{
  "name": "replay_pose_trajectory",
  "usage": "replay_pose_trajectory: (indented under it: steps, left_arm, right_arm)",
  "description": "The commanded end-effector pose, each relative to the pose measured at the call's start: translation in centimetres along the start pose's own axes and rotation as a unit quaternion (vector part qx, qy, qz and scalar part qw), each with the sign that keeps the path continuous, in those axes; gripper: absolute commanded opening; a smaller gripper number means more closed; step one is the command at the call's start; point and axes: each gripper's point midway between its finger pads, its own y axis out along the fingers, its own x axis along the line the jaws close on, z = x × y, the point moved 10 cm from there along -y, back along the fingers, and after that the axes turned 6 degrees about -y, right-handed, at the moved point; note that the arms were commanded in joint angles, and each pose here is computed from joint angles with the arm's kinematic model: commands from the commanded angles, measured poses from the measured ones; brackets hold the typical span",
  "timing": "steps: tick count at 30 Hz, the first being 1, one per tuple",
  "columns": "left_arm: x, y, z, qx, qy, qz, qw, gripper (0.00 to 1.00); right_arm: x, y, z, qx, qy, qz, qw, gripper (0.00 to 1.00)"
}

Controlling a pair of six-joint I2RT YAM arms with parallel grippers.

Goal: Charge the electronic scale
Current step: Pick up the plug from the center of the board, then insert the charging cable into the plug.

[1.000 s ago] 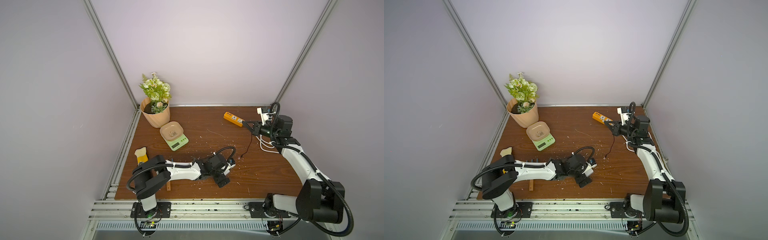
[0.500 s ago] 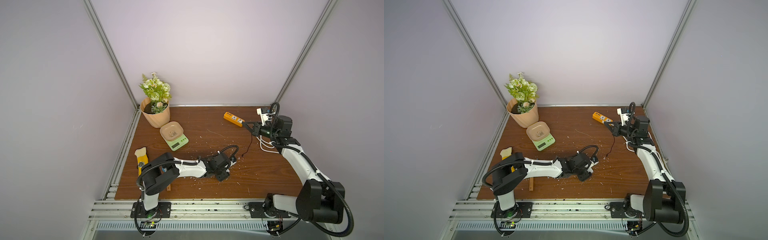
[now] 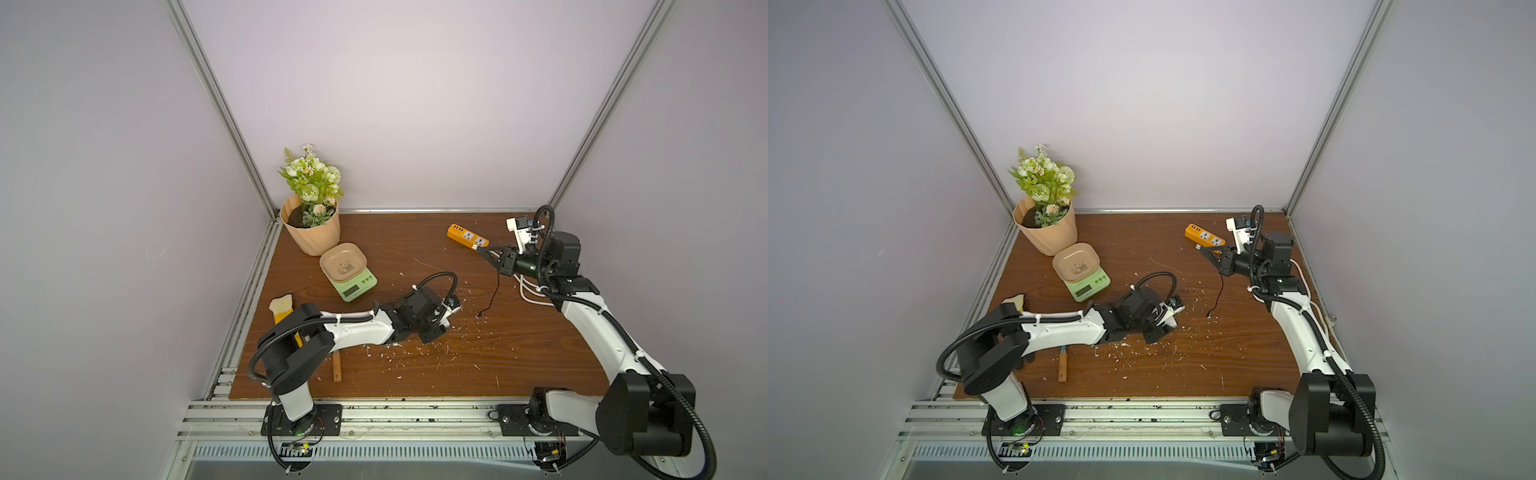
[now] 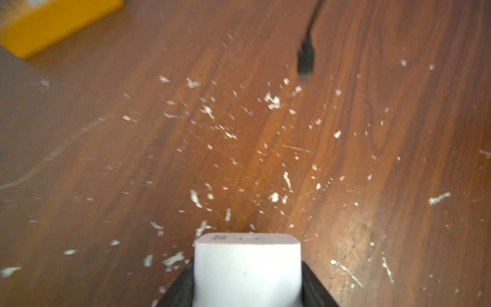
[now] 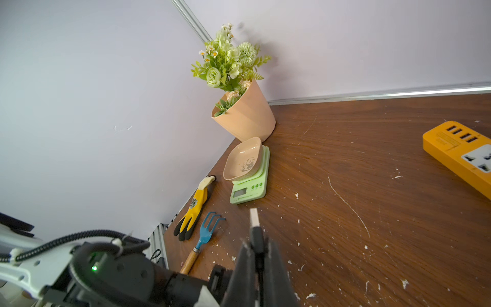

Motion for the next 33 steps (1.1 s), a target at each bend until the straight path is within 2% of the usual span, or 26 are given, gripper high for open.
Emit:
replay_pose_trajectory:
  steps: [1, 5, 9, 16, 21, 26, 33]
  left_arm:
    - [2.6, -3.6, -3.1, -0.12, 0.046, -0.034, 0.991, 0.29]
    - [5.8, -6.8, -4.0, -0.189, 0.079, -0.068, 0.976, 0.27]
    - [7.2, -8.9, -4.2, -0.239, 0.136, -0.099, 0.956, 0.25]
    - [6.8, -11.9, -3.1, -0.305, 0.236, -0.132, 0.913, 0.24]
    - [6.3, -12.9, -2.8, -0.328, 0.267, -0.138, 0.896, 0.23]
    - [6.0, -13.3, -2.5, -0.329, 0.287, -0.137, 0.889, 0.22]
    - [5.9, -13.5, -2.5, -0.32, 0.294, -0.133, 0.891, 0.22]
  right_arm:
    - [2.5, 0.9, -0.8, 0.02, -0.046, -0.053, 0.997, 0.0]
    - [4.5, 2.6, -0.4, 0.047, -0.075, -0.093, 0.992, 0.0]
    - [6.2, 3.8, -0.2, 0.06, -0.1, -0.123, 0.985, 0.0]
    - [6.8, 5.7, 1.0, 0.098, -0.098, -0.166, 0.976, 0.0]
    - [7.3, 7.2, 1.6, 0.124, -0.098, -0.187, 0.97, 0.0]
    - [7.9, 7.9, 1.8, 0.132, -0.104, -0.195, 0.966, 0.0]
    - [8.4, 8.4, 2.0, 0.143, -0.111, -0.2, 0.963, 0.0]
